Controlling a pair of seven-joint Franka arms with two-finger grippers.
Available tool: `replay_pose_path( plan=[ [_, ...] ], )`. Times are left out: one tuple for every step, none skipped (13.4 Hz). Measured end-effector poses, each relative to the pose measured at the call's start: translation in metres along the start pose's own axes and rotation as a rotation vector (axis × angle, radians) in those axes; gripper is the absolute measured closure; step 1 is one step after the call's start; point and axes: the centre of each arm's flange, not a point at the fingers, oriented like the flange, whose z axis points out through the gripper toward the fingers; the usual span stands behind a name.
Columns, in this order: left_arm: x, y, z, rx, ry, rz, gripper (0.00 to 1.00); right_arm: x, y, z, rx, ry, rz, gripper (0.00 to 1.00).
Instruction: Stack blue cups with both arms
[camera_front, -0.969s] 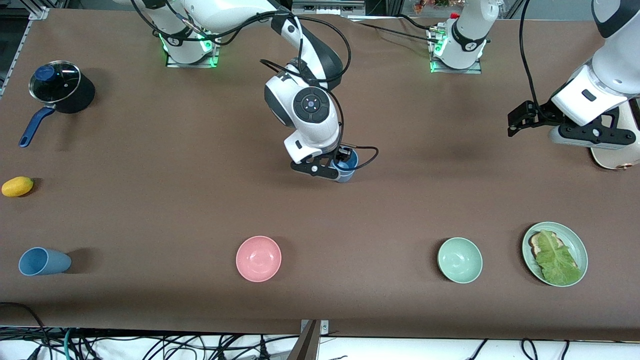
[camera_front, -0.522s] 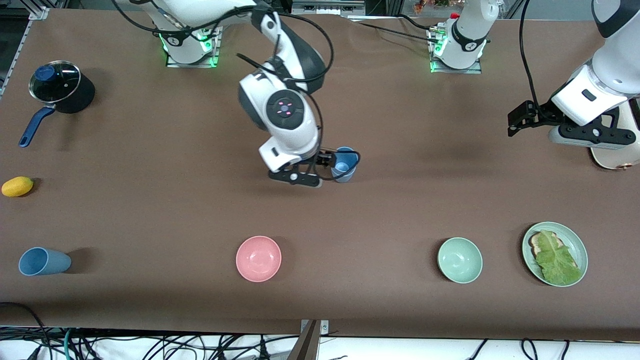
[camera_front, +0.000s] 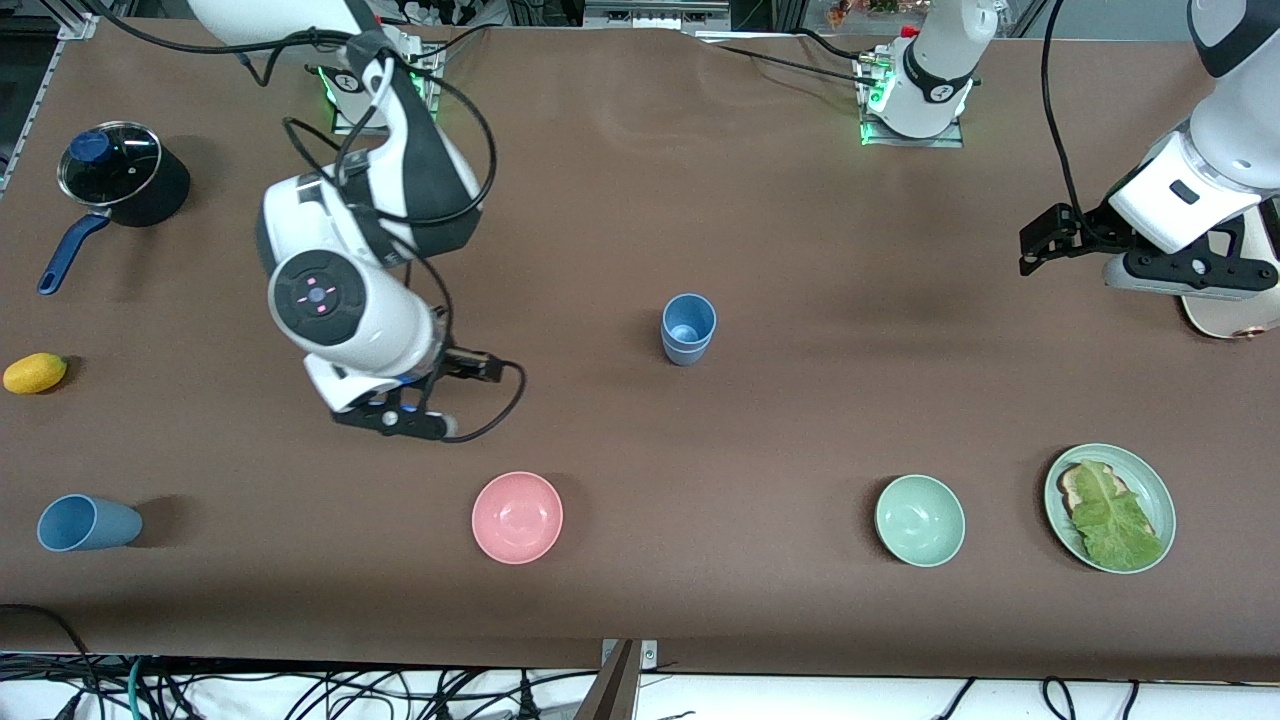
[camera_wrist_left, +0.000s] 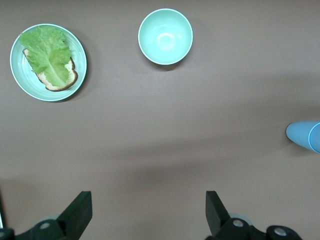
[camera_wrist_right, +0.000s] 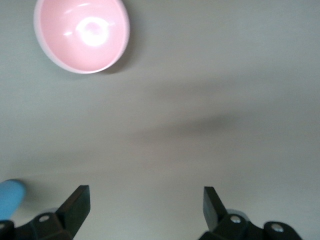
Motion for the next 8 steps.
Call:
replay_pose_path(
  plan=[
    [0.000, 0.000, 0.000, 0.000, 0.000, 0.000, 0.00, 0.008, 0.018, -0.001, -0.020, -0.002, 0.012, 0.00],
    [0.000, 0.000, 0.000, 0.000, 0.001, 0.000, 0.00, 0.016, 0.036, -0.003, -0.037, -0.001, 0.030, 0.00],
    [0.000, 0.000, 0.000, 0.000, 0.002, 0.000, 0.00, 0.024, 0.055, -0.005, -0.053, 0.005, 0.047, 0.00],
    [0.000, 0.000, 0.000, 0.000, 0.003, 0.000, 0.00, 0.031, 0.073, -0.008, -0.067, 0.009, 0.050, 0.00],
    [0.000, 0.000, 0.000, 0.000, 0.003, 0.000, 0.00, 0.036, 0.092, -0.010, -0.083, 0.004, 0.044, 0.00],
    [0.000, 0.000, 0.000, 0.000, 0.003, 0.000, 0.00, 0.040, 0.110, -0.012, -0.096, -0.008, 0.033, 0.00],
    [0.000, 0.000, 0.000, 0.000, 0.003, 0.000, 0.00, 0.043, 0.127, -0.015, -0.099, -0.021, 0.023, 0.00],
    [0.000, 0.000, 0.000, 0.000, 0.002, 0.000, 0.00, 0.046, 0.145, -0.020, -0.098, -0.033, 0.009, 0.00]
  ],
)
